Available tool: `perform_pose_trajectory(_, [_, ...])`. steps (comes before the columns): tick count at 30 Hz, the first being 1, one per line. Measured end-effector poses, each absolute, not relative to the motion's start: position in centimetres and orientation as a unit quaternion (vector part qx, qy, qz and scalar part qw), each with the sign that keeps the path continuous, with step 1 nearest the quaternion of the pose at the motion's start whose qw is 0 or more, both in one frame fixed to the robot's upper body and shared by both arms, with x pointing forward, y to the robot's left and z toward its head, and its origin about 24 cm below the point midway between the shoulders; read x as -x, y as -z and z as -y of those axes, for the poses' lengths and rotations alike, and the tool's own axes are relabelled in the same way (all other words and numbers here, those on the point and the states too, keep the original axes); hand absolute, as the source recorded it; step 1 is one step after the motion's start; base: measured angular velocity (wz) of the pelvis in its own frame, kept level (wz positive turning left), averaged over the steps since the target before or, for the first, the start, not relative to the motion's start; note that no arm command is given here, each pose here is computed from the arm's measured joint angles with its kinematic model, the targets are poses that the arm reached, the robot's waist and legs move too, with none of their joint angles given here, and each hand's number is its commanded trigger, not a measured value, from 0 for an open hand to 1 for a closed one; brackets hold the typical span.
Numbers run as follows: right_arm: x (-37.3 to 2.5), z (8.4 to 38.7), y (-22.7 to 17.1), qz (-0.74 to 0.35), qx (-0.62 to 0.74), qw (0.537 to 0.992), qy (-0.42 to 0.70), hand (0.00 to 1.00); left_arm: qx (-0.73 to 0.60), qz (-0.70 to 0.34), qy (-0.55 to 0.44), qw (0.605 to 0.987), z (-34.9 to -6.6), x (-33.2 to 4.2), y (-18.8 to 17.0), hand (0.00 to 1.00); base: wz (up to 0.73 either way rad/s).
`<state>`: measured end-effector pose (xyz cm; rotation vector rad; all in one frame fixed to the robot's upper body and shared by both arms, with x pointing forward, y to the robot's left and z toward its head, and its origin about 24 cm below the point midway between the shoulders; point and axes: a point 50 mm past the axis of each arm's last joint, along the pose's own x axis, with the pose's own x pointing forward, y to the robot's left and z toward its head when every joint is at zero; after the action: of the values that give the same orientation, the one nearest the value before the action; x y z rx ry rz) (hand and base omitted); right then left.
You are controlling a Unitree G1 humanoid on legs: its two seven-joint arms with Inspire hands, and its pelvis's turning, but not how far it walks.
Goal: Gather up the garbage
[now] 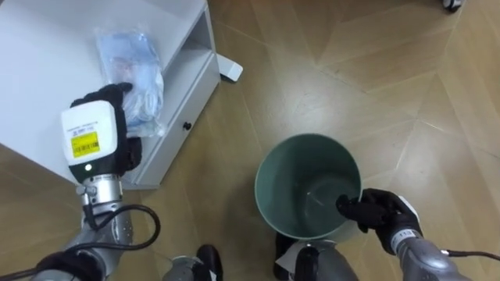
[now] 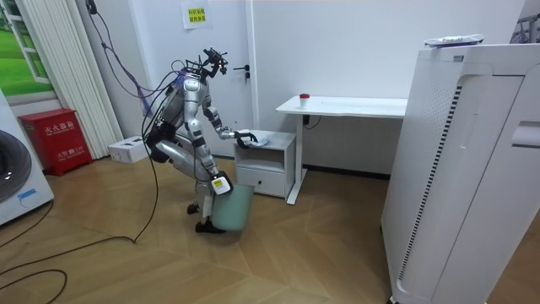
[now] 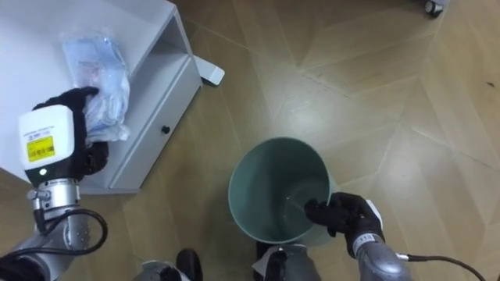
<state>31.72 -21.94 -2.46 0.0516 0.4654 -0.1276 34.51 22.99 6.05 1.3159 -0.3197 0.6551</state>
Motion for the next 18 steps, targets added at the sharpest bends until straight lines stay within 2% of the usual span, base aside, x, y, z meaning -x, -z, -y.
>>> perform_pose_trajectory(13, [-31.1, 21.6, 3.1, -0.239, -0.018, 0.969, 0.053, 1.0, -0.6, 0.118, -0.289, 0.737, -23.2, -33.8, -4.7, 1.0, -0.01])
perform_pose_trajectory(16, [-30.6, 21.4, 3.5, -0.243, -0.021, 0.968, 0.053, 1.0, -0.592, 0.105, -0.281, 0.748, -23.1, -33.5, -4.1, 1.0, -0.06])
perform_pose_trajectory(18, [-30.1, 21.3, 4.1, -0.252, -0.018, 0.966, 0.055, 1.0, -0.577, 0.092, -0.261, 0.769, -22.5, -33.3, -3.2, 1.0, 0.0])
